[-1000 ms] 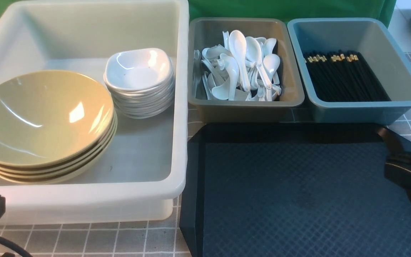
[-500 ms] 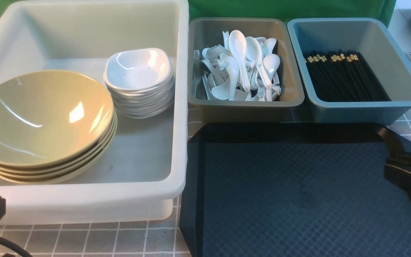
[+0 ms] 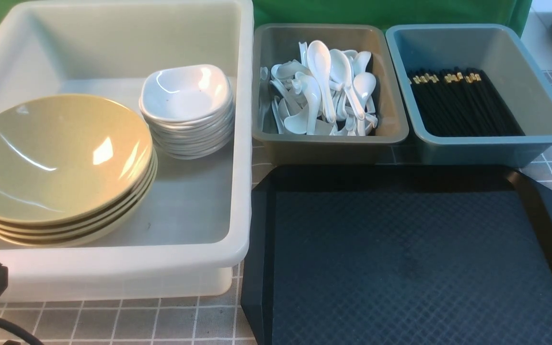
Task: On grey table put chopsticks spoon bowls plates into blue grey white boxes.
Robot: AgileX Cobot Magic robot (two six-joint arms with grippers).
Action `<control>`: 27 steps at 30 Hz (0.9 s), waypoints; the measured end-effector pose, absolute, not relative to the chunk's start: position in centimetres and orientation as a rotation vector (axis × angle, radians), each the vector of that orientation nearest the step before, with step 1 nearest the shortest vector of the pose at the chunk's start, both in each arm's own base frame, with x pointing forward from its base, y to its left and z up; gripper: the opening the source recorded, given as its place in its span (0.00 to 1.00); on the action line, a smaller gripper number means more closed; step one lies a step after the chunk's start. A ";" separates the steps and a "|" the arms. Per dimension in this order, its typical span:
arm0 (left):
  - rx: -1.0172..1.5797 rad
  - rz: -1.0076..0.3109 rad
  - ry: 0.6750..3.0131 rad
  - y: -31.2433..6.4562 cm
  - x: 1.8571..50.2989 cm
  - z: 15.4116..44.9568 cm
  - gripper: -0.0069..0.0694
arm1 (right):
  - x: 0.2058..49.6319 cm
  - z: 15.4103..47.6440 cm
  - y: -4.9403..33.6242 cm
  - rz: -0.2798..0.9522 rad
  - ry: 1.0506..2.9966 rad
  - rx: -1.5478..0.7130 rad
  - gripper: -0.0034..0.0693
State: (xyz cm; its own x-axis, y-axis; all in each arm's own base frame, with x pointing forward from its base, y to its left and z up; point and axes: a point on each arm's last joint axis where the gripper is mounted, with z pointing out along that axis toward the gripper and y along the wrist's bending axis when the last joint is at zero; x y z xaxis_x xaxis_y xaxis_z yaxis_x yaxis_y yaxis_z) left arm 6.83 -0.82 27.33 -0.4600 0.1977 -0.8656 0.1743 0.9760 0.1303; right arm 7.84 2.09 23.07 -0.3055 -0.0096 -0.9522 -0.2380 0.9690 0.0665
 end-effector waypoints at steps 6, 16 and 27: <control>0.262 0.028 2.059 -0.8 6.8 27.3 0.08 | 6.1 18.5 0.1 0.057 1.836 0.034 0.05; 0.264 0.026 2.068 -0.8 6.8 27.2 0.08 | 5.2 17.7 -0.5 -0.022 1.859 0.084 0.05; 0.267 0.024 2.081 -0.8 6.7 27.1 0.08 | 5.2 17.6 -0.5 -0.026 1.872 0.084 0.05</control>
State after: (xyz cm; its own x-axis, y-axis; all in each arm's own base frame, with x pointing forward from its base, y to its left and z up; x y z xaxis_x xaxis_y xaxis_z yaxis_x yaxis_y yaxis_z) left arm 6.73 -0.84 27.13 -0.4791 0.1995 -0.8548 0.1801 0.9755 0.1267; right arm 5.17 -0.47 17.61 -0.2955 0.0451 -0.9543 0.0712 0.9971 0.0251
